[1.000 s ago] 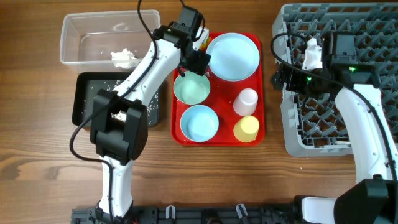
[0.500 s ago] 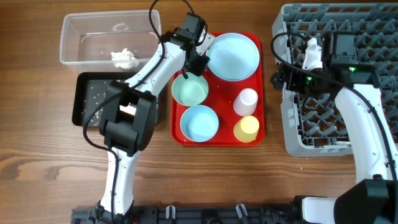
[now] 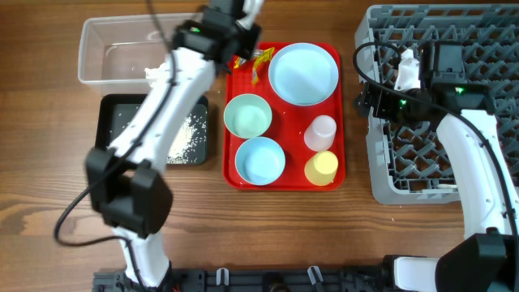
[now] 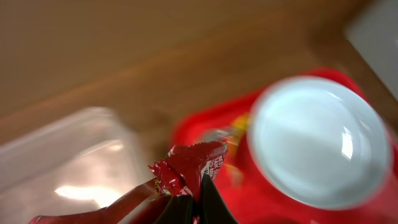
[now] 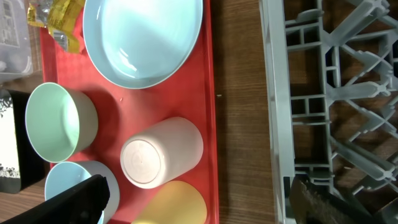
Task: Sort waste into correct bins and load items into the dishwasher rack
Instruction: 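Drop the red wrapper into the clear bin with the left gripper, then grasp the yellow snack wrapper on the red tray with the left gripper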
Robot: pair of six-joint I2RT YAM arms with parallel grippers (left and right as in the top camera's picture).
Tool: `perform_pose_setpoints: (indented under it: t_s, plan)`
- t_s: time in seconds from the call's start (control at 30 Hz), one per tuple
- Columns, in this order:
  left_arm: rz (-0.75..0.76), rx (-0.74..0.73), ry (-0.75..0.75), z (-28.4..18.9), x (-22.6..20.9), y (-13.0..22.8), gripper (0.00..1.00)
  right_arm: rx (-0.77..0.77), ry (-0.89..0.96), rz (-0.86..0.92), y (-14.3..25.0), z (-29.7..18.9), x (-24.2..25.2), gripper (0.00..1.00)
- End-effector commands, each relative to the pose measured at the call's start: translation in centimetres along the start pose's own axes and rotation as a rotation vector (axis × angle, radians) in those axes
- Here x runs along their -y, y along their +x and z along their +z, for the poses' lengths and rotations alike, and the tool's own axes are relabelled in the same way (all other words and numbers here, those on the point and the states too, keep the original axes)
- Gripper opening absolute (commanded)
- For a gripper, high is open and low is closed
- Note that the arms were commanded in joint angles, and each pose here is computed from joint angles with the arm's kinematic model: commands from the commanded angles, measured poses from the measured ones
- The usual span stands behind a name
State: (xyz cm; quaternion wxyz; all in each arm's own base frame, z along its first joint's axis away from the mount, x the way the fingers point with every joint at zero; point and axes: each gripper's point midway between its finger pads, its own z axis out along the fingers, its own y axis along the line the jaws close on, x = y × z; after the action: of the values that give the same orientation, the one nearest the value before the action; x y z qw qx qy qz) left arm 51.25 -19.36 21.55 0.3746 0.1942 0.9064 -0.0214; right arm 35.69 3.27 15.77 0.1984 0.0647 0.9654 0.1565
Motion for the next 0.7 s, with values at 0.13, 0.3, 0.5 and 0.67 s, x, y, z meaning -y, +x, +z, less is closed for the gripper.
perform_pose_setpoints:
  t_s: [0.13, 0.3, 0.5, 0.67]
  plan:
    - [-0.256, -0.145, -0.139, 3.5, -14.1, 6.4, 0.29, 0.033, 0.014, 0.009, -0.7, -0.7, 0.2, 0.95]
    - [-0.270, -0.151, -0.010, 5.0, -12.0, 6.8, 1.00, 0.031, 0.015, 0.009, -0.7, -0.7, 0.2, 0.95]
    - [-0.172, -0.091, 0.122, 6.1, -5.0, 4.1, 1.00, 0.037, 0.014, 0.008, -0.8, -0.7, 0.1, 0.96]
    - [-0.106, -0.119, 0.182, 10.5, 0.2, 5.6, 1.00, 0.037, 0.014, 0.005, -0.8, -0.7, 0.1, 0.96]
